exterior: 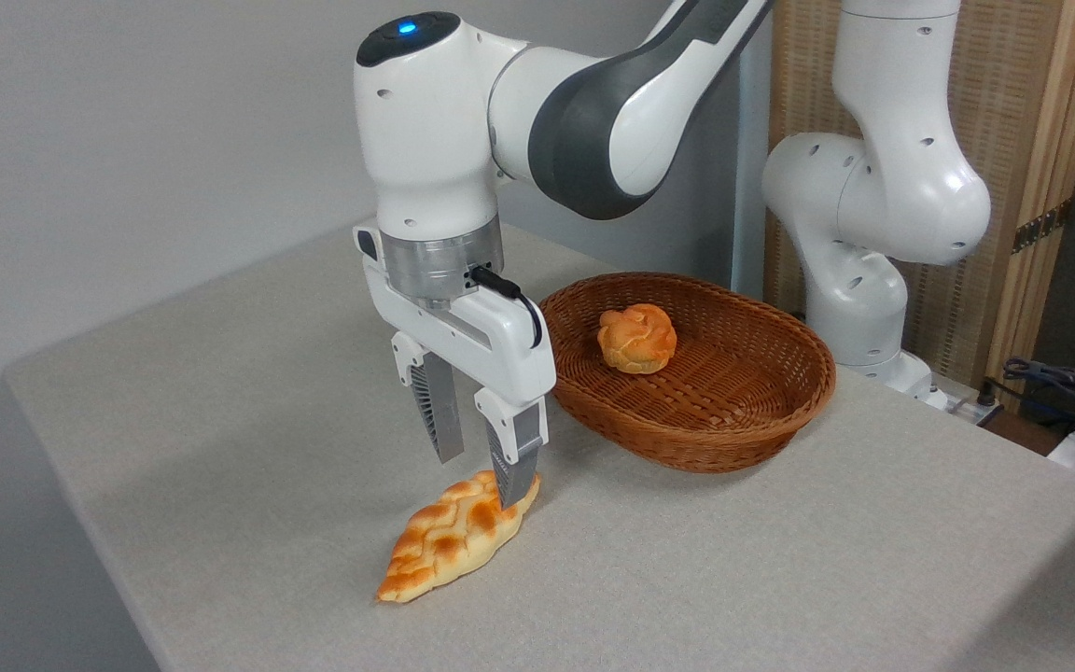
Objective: Put bread into the basket
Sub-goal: 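Align the gripper fingers around the loaf's end and close them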
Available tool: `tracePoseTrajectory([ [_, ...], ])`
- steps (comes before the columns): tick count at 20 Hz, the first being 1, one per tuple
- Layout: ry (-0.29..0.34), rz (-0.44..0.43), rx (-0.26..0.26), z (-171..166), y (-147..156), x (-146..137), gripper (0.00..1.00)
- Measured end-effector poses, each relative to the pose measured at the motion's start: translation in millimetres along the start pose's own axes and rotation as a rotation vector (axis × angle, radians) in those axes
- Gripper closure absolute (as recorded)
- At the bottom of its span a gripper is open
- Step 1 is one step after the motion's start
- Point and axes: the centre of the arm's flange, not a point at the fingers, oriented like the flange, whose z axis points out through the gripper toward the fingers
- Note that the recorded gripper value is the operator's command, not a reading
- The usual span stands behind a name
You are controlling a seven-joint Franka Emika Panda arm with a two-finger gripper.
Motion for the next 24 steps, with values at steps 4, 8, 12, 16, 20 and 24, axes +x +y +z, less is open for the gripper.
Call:
tracePoseTrajectory([
  [4, -0.007, 0.0, -0.006, 4.8, -0.3, 0.2, 0.0],
  [8, -0.021, -0.001, -0.02, 15.0, -0.4, -0.1, 0.0],
  [12, -0.024, 0.0, -0.022, 19.1, -1.3, 0.8, 0.0],
  [16, -0.02, 0.0, -0.019, 22.7, -2.8, 2.3, 0.0],
  [20, -0.026, 0.0, -0.024, 26.3, -1.9, 1.1, 0.0],
  [24, -0.03, 0.0, -0.027, 34.6, -0.7, 0.1, 0.0],
])
